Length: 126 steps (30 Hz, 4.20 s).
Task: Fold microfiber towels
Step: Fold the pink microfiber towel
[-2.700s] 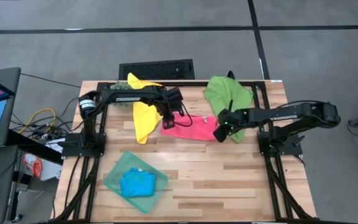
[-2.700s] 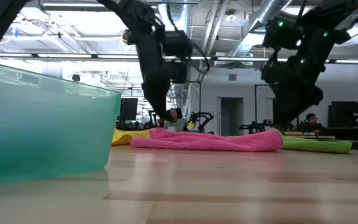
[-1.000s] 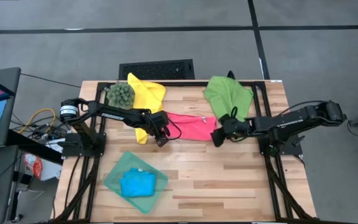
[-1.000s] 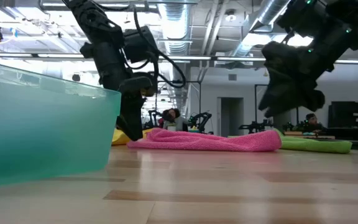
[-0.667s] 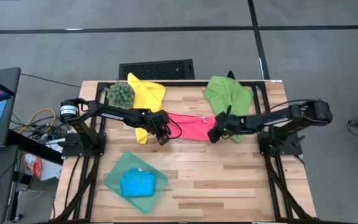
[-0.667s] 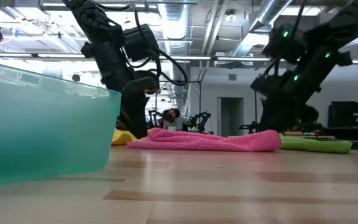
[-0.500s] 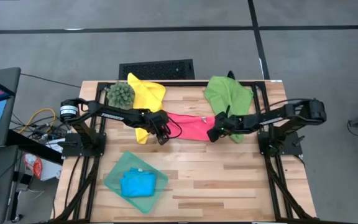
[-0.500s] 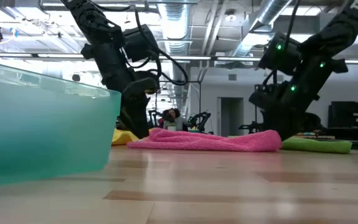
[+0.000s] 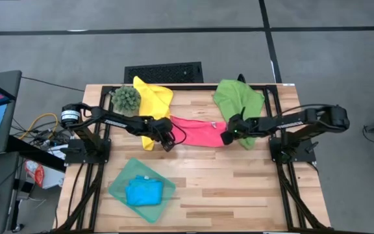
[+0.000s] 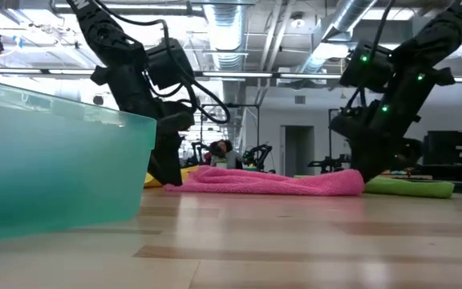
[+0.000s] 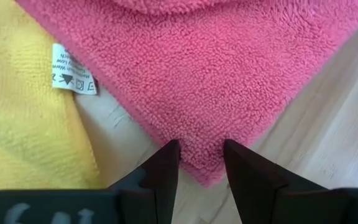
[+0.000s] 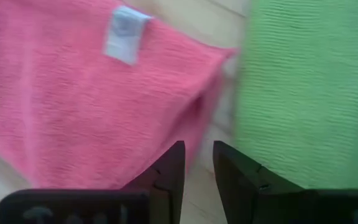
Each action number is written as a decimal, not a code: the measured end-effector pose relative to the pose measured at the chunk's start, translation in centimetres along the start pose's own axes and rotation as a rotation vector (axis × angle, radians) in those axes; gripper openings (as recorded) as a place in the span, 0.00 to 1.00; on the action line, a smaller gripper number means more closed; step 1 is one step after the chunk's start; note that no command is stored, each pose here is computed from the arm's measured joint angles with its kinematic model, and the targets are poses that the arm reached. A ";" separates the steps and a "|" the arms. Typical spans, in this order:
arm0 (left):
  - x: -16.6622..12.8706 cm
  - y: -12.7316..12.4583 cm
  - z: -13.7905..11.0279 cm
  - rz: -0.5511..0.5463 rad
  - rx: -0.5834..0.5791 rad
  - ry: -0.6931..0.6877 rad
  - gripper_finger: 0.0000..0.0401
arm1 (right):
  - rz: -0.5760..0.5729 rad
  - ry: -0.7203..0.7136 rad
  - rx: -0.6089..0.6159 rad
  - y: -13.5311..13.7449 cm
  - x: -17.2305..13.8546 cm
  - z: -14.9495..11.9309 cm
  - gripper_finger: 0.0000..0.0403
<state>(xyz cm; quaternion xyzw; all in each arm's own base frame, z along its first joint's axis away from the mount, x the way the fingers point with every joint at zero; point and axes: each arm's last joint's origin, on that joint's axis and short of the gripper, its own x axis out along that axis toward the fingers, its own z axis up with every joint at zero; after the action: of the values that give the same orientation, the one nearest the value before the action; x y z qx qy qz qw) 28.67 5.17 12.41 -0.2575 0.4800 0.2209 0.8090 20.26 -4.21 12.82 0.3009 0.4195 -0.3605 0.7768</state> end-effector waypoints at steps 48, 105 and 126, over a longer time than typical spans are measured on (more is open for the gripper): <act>1.0 -2.4 1.6 -0.009 -0.021 -0.064 0.31 | 0.080 -0.163 0.002 -1.1 0.0 3.3 0.26; -1.3 -4.9 5.7 -0.137 0.106 -0.195 0.31 | 0.095 0.162 0.237 2.5 0.2 -1.8 0.58; -1.3 -4.9 5.7 -0.128 0.122 -0.201 0.31 | 0.172 0.106 0.238 3.0 -1.5 -0.3 0.06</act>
<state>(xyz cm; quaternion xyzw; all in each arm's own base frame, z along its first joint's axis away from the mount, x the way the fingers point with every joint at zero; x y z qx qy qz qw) 34.80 4.84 16.87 -0.2145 0.3917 0.1640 0.8796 21.92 -1.83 14.47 0.4445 0.3869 -0.3234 0.7403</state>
